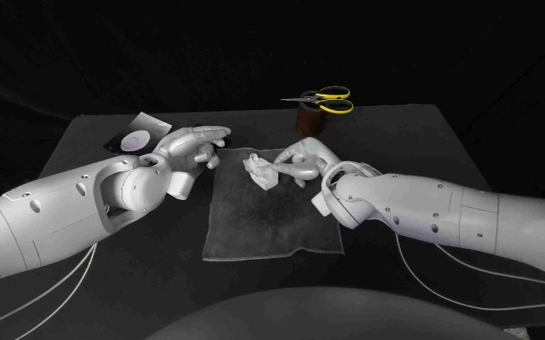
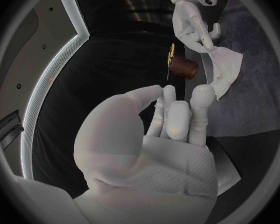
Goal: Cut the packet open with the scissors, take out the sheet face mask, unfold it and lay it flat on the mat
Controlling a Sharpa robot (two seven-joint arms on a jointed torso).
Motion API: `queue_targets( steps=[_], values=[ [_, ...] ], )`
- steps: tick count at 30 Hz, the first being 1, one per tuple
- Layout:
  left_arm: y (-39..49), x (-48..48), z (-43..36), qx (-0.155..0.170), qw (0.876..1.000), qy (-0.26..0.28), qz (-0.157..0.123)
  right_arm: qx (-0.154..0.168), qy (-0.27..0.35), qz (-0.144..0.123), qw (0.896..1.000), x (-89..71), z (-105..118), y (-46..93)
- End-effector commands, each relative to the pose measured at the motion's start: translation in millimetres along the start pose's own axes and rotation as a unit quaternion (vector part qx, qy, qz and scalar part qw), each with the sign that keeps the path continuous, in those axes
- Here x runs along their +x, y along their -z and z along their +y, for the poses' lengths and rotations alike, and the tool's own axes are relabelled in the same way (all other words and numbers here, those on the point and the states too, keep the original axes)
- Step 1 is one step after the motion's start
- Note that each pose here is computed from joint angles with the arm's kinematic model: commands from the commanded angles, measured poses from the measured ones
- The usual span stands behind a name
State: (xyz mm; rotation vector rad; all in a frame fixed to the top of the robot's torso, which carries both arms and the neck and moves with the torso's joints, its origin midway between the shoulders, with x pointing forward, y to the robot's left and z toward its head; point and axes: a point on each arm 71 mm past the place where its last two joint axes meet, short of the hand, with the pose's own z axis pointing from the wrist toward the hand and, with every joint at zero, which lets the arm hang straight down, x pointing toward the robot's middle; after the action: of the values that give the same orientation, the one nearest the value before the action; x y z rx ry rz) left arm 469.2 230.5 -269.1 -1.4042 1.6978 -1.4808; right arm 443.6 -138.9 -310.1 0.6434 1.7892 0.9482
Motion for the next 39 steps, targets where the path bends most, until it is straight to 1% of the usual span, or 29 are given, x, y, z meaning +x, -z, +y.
queue_targets(
  steps=[1,5,11,18,25,30,35,39],
  values=[
    [-1.2,6.1,-1.4,0.006,1.000,-0.019,0.010,0.017,-0.005,0.011,1.000,0.3,-11.3,7.6],
    [-2.9,9.7,-0.4,0.003,1.000,-0.027,0.011,0.024,-0.006,0.007,1.000,-2.8,-19.1,14.9],
    [-7.5,20.0,4.6,-0.013,0.998,-0.053,0.016,0.032,-0.012,-0.009,0.999,-11.3,-28.2,24.7],
    [-11.6,30.7,9.4,-0.024,0.997,-0.065,0.031,0.047,-0.021,-0.019,0.999,-17.7,-34.7,29.0],
    [-13.4,34.5,11.4,-0.027,0.997,-0.067,0.037,0.056,-0.020,-0.025,0.998,-20.3,-37.2,30.9],
    [-13.9,35.9,12.4,-0.029,0.996,-0.068,0.040,0.053,0.002,-0.012,0.999,-20.3,-37.5,32.3],
    [-14.2,35.9,13.2,-0.031,0.996,-0.068,0.040,0.040,0.044,0.006,0.998,-21.2,-36.7,35.7],
    [-14.3,35.3,13.7,-0.033,0.996,-0.068,0.040,0.031,0.075,0.012,0.997,-24.8,-36.0,39.0]
  ],
)
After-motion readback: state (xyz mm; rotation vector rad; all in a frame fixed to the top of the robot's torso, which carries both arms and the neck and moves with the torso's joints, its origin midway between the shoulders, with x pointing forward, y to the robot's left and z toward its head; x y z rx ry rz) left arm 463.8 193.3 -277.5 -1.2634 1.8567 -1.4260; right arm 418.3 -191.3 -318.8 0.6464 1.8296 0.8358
